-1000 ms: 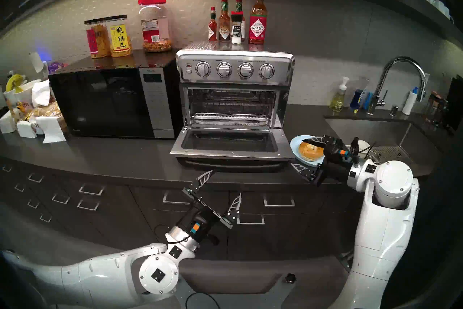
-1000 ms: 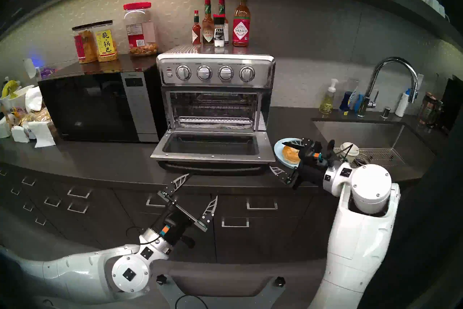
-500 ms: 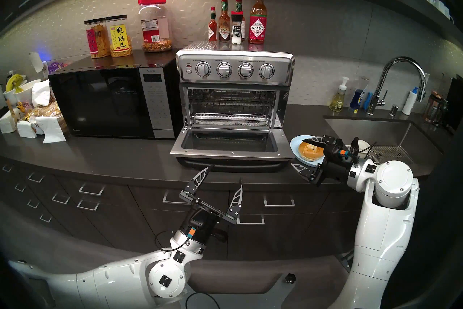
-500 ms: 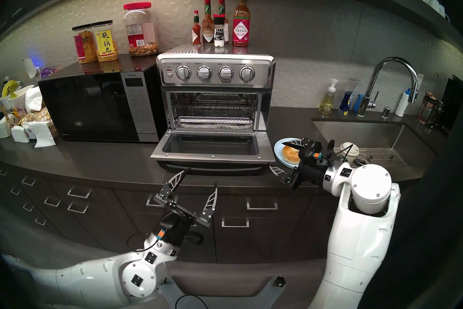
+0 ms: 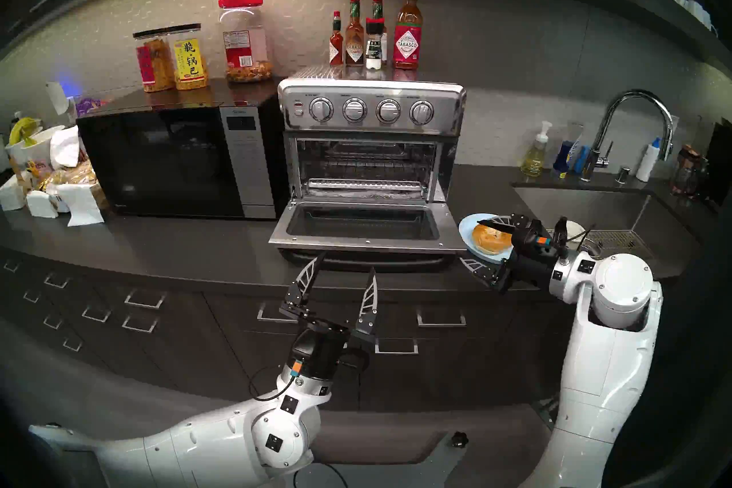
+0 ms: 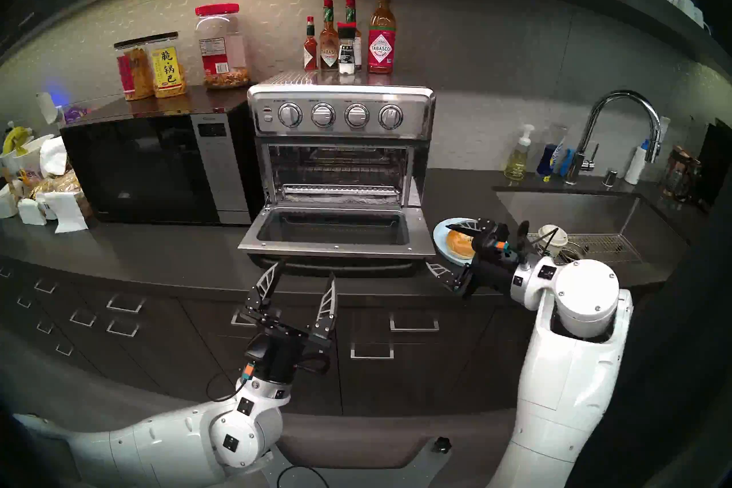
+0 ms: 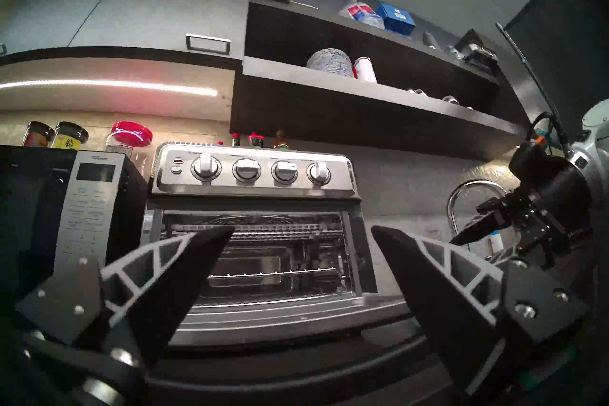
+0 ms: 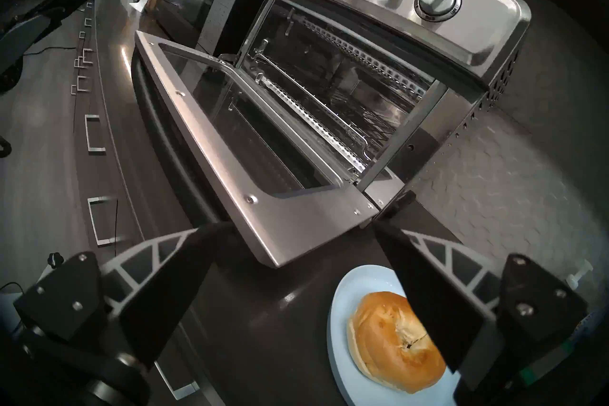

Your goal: Open the oven and place the bagel inside on the rack

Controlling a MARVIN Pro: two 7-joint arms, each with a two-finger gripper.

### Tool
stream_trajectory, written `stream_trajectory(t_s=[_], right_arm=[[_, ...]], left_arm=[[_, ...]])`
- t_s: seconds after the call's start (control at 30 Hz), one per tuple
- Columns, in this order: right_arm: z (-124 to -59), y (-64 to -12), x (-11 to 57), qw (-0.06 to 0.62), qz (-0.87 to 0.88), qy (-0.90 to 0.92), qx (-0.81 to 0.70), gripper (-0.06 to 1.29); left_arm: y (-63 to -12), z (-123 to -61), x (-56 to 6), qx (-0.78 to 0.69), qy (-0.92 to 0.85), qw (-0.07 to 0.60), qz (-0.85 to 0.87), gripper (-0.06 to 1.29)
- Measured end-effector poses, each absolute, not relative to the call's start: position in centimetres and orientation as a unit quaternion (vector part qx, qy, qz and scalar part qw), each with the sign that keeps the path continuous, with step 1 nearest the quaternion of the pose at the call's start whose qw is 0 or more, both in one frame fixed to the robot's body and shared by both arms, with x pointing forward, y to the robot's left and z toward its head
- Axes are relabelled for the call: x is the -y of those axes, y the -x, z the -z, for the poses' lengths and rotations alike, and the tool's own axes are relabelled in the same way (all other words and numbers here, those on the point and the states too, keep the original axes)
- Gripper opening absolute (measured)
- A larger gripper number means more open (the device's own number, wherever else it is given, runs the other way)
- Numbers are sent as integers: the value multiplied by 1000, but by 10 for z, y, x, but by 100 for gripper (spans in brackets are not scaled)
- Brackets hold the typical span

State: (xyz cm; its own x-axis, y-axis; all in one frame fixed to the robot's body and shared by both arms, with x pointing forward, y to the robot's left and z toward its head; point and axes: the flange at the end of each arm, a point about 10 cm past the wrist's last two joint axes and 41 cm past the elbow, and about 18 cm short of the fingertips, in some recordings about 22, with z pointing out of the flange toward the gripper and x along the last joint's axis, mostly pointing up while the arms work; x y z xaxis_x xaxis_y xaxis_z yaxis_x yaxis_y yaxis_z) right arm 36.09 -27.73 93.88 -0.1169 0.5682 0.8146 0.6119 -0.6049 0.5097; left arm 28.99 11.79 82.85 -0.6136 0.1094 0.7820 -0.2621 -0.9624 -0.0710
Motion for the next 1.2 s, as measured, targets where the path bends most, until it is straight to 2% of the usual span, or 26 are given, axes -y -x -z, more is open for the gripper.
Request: stream_trajectory(t_s=[0.4,0.77,0.97,1.2], right_arm=[[-934,-362,278,22,597,669,443,122],[-932,-363,278,23,595,670,443,123],[-932,-363,278,23,595,671,443,123],[-932,-363,278,23,595,670,443,123]], left_arm=[[-352,-858,-220,72,-390,-27,-918,119],[-396,-911,-332,86,-338,-153,-925,119],[-406,-946,-390,92,-309,-212,-922,119],[-404,-971,-433,114,-293,-246,-917,119]])
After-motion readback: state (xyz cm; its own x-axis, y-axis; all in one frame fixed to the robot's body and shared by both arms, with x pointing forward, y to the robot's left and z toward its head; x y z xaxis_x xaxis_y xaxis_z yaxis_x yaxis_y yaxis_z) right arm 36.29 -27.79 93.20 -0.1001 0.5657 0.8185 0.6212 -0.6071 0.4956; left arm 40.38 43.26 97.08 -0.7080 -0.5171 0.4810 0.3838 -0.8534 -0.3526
